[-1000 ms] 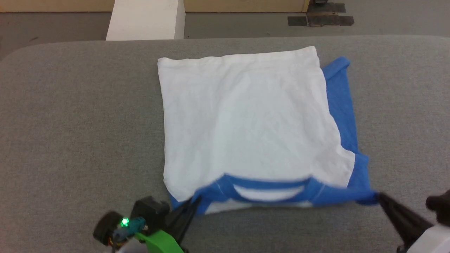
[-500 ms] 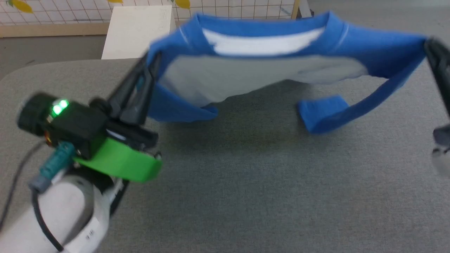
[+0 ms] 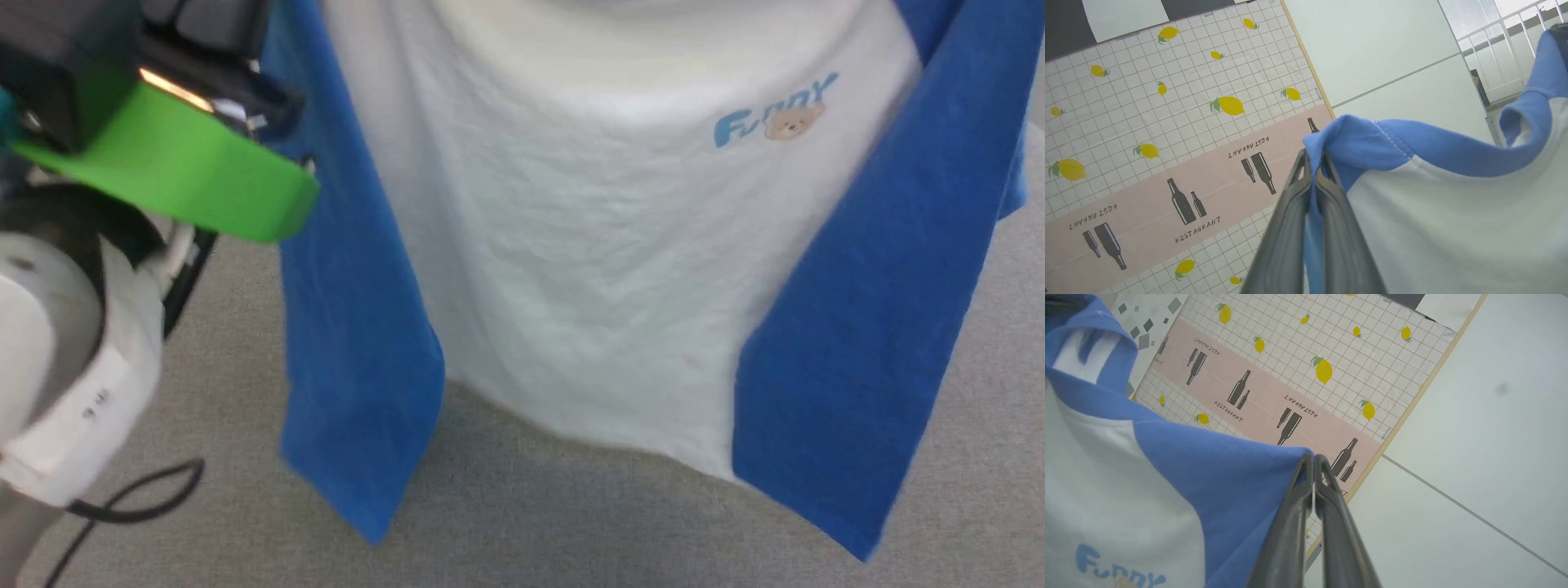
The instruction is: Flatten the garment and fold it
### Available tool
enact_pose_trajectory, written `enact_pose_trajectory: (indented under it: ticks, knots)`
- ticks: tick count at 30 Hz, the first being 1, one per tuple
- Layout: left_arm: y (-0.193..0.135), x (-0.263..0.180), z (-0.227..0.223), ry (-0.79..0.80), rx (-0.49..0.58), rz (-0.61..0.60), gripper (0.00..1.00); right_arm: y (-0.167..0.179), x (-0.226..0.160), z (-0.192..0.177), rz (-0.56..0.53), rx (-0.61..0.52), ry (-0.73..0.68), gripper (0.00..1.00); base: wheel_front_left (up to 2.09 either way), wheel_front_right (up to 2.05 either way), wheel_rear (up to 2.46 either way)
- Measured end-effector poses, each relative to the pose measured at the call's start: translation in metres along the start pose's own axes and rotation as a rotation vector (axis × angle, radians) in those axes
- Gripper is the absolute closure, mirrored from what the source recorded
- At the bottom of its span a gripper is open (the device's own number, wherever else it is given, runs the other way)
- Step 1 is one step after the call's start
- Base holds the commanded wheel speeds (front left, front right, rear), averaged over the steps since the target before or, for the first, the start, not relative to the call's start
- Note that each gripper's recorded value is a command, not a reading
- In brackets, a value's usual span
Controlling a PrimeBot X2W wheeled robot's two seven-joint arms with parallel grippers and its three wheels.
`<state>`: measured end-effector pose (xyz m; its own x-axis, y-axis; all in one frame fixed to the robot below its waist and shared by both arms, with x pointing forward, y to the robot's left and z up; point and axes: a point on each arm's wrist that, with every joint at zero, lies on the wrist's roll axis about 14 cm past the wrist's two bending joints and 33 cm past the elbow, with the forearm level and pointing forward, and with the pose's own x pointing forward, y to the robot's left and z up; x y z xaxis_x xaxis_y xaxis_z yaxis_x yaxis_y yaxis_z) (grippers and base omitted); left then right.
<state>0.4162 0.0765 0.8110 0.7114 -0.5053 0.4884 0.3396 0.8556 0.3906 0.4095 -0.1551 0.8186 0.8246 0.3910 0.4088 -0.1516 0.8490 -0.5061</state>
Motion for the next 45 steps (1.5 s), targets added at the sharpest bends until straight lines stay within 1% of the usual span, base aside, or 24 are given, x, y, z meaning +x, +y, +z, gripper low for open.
enact_pose_trajectory:
  ticks: [2,4,6,9,11,12,14,16,19,21,22,25,29,33,37,41,43,45]
  knots:
    - [0.003,0.007,0.004,0.0,-0.009,-0.006,1.0,-0.003,0.008,0.001,0.006,-0.012,0.005,1.0,0.0,0.0,0.0]
    - [0.007,0.014,-0.002,0.034,-0.024,-0.012,1.0,-0.003,0.016,-0.004,0.019,-0.008,0.026,1.0,0.0,0.0,0.0]
    - [0.014,0.021,-0.017,0.09,-0.045,-0.008,1.0,-0.003,0.026,-0.013,0.033,0.01,0.059,1.0,0.0,0.0,0.0]
    - [0.025,0.033,-0.043,0.167,-0.043,0.003,1.0,-0.005,0.044,-0.032,0.044,0.017,0.108,1.0,0.0,0.0,0.0]
    - [0.032,0.043,-0.061,0.203,-0.049,0.014,1.0,-0.005,0.058,-0.045,0.056,0.003,0.14,1.0,0.0,0.0,0.0]
    - [0.051,0.075,-0.084,0.207,-0.042,0.055,1.0,-0.009,0.096,-0.069,0.059,-0.035,0.17,1.0,0.0,0.0,0.0]
    - [0.062,0.092,-0.093,0.192,-0.011,0.08,1.0,-0.012,0.117,-0.077,0.052,-0.064,0.17,1.0,0.0,0.0,0.0]
    - [0.072,0.111,-0.101,0.159,0.019,0.107,1.0,-0.013,0.14,-0.09,0.046,-0.117,0.176,1.0,0.0,0.0,0.0]
    - [0.082,0.136,-0.11,0.086,0.045,0.141,1.0,-0.018,0.17,-0.111,0.024,-0.171,0.183,1.0,0.0,0.0,0.0]
    - [0.085,0.148,-0.121,0.045,0.08,0.155,1.0,-0.021,0.186,-0.128,0.012,-0.209,0.19,1.0,0.0,0.0,0.0]
    - [0.087,0.153,-0.131,0.034,0.096,0.161,1.0,-0.021,0.193,-0.139,0.008,-0.238,0.201,1.0,0.0,0.0,0.0]
    - [0.088,0.161,-0.163,0.019,0.141,0.163,1.0,-0.019,0.206,-0.176,0.009,-0.271,0.237,1.0,0.0,0.0,0.0]
    - [0.081,0.161,-0.211,0.015,0.167,0.146,1.0,-0.009,0.212,-0.231,0.029,-0.275,0.278,1.0,0.0,0.0,0.0]
    - [0.065,0.149,-0.272,0.059,0.134,0.096,1.0,0.017,0.205,-0.296,0.086,-0.242,0.343,1.0,0.0,0.0,0.0]
    - [0.045,0.131,-0.322,0.088,0.082,0.033,1.0,0.045,0.19,-0.348,0.147,-0.191,0.382,1.0,0.0,0.0,0.0]
    - [0.015,0.108,-0.355,0.124,0.026,-0.061,1.0,0.072,0.166,-0.38,0.211,-0.125,0.398,1.0,0.0,0.0,0.0]
    - [-0.001,0.095,-0.359,0.126,-0.002,-0.105,1.0,0.08,0.153,-0.384,0.234,-0.083,0.389,1.0,0.0,0.0,0.0]
    - [-0.015,0.084,-0.355,0.116,-0.024,-0.144,1.0,0.083,0.141,-0.379,0.243,-0.049,0.375,1.0,0.0,0.0,0.0]
